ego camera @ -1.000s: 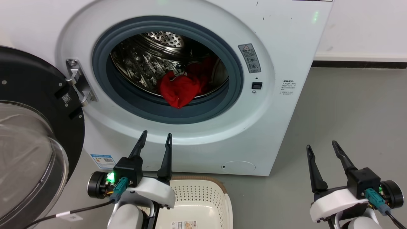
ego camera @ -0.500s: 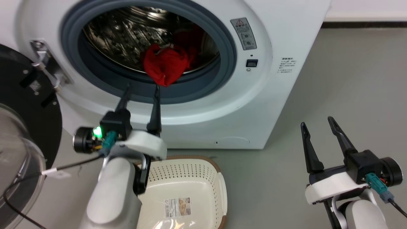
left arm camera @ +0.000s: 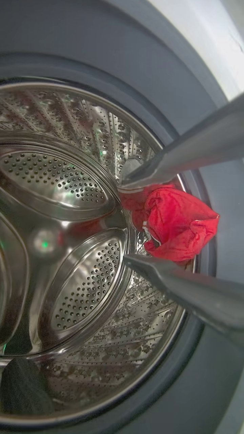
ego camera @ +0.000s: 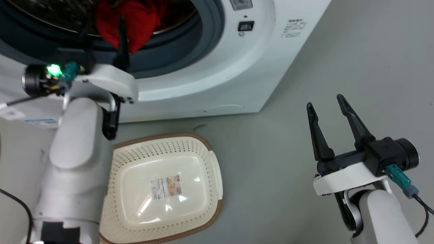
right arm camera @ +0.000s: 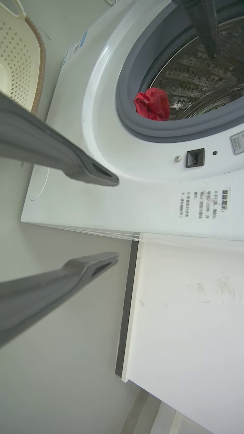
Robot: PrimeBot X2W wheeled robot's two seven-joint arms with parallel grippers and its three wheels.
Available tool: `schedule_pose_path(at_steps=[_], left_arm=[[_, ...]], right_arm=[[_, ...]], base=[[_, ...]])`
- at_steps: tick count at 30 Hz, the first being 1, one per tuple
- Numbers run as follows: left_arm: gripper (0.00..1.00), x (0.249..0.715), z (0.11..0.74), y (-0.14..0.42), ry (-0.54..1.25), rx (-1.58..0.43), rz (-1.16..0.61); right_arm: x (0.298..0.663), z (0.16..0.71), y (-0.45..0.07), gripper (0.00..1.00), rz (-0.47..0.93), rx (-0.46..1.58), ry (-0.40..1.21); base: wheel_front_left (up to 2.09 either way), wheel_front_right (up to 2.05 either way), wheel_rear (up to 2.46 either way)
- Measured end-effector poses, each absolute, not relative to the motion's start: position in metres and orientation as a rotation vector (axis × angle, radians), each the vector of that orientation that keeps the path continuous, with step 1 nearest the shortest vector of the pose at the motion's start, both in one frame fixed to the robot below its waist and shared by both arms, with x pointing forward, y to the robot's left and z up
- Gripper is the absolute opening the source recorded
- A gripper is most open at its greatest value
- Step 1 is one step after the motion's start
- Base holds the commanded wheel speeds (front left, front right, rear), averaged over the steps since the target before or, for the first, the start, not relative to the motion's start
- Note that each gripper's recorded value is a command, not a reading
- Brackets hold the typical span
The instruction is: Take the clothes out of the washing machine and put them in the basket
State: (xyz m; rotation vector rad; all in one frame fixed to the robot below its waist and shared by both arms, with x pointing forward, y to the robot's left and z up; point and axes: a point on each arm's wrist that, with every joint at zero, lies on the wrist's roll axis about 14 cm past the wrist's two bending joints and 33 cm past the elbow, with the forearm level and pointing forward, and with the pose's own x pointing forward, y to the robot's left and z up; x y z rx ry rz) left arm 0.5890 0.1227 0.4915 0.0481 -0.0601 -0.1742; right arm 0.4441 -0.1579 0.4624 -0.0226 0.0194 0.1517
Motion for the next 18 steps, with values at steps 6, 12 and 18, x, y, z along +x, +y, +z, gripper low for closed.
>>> schedule_pose_path(at_steps=[6,12,18], left_arm=[[1.0,0.633,0.454,0.119,0.019,0.094,-0.196],[1.0,0.67,0.419,0.117,0.145,0.136,-0.214],[1.0,0.695,0.384,0.116,0.318,0.186,-0.241]], right_arm=[[0.452,0.438,-0.168,1.0,0.128,-0.013,0.071],[0.454,0.416,-0.176,1.0,0.109,0.008,0.126],[0.459,0.406,-0.181,1.0,0.094,0.03,0.146]], base=[[0.0,0.0,0.0],[0.0,0.0,0.0],[0.0,0.0,0.0]])
